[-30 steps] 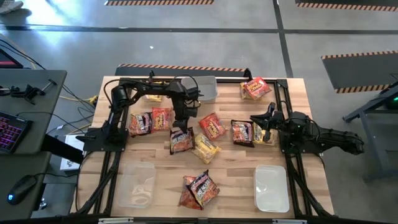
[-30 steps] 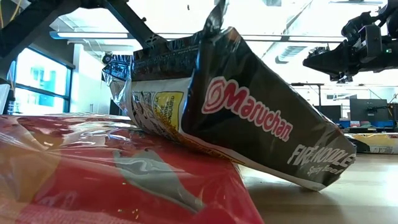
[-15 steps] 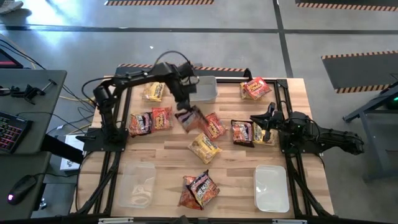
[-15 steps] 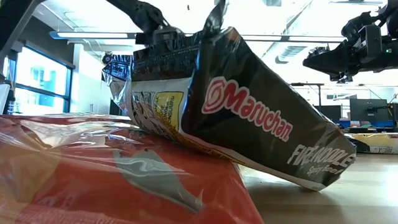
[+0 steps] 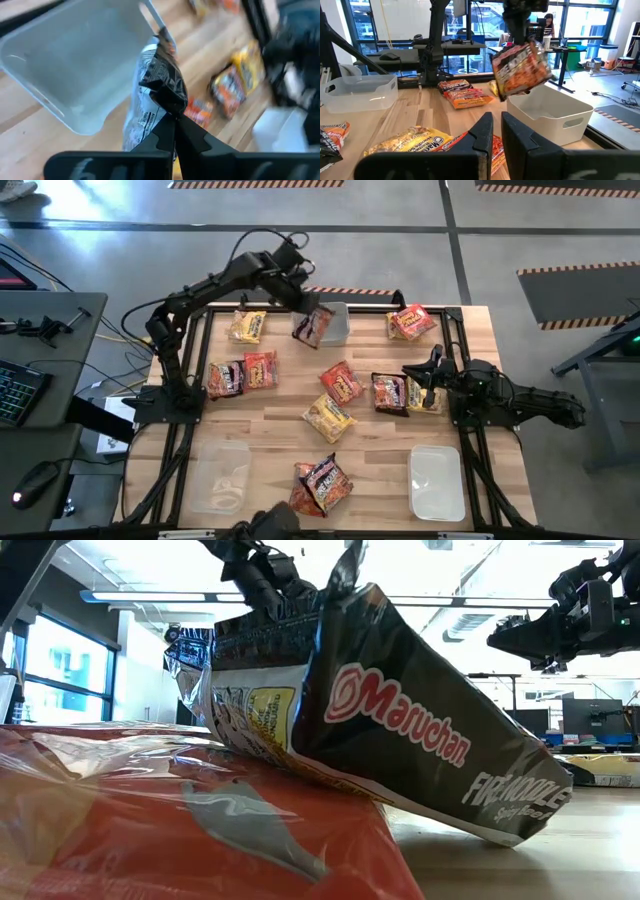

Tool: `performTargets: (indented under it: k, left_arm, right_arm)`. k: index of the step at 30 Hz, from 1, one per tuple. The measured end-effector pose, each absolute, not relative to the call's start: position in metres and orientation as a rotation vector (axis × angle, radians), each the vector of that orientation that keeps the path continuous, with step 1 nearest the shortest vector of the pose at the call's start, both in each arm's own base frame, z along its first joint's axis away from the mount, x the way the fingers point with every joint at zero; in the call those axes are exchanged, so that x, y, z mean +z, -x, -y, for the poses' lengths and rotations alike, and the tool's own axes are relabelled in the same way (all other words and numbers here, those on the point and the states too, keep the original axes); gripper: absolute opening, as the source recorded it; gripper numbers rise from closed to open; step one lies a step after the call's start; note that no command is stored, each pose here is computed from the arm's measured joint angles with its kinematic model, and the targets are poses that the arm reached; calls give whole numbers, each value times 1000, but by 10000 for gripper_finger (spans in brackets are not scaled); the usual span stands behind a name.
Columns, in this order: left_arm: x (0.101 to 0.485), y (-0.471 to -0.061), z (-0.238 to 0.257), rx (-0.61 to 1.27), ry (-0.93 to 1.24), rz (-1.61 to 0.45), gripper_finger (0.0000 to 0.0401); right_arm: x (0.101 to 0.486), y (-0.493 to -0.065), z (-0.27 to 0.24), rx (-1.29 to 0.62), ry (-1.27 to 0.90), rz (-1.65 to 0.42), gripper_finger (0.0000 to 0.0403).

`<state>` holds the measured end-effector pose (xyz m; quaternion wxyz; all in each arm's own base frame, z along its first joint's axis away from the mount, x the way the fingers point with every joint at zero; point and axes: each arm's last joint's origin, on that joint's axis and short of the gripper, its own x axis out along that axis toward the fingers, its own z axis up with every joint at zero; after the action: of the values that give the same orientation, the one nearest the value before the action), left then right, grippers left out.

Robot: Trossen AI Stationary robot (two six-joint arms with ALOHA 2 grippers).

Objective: Sort Maruchan noodles
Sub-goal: Put the middle black noodle pack into the gray bin

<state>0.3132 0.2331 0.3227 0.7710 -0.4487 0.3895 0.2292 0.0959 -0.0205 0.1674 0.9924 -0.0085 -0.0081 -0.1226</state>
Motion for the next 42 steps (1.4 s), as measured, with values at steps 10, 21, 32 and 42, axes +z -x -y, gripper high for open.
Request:
performTargets:
  k: [10, 21, 32, 42]
  left_arm:
    - [320, -290, -258, 839, 1031, -811, 0]
    - [301, -297, -264, 890, 1054, -854, 0]
    - [260, -307, -279, 923, 1086, -970, 0]
    - [259, -307, -280, 944, 1016, -982, 1]
  right_arm:
    - [168, -96, 21, -246, 17, 17, 23]
    - [168, -96, 21, -246, 17, 17, 23]
    - [168, -96, 21, -246, 17, 17, 23]
    - [168, -96, 21, -246, 17, 17, 23]
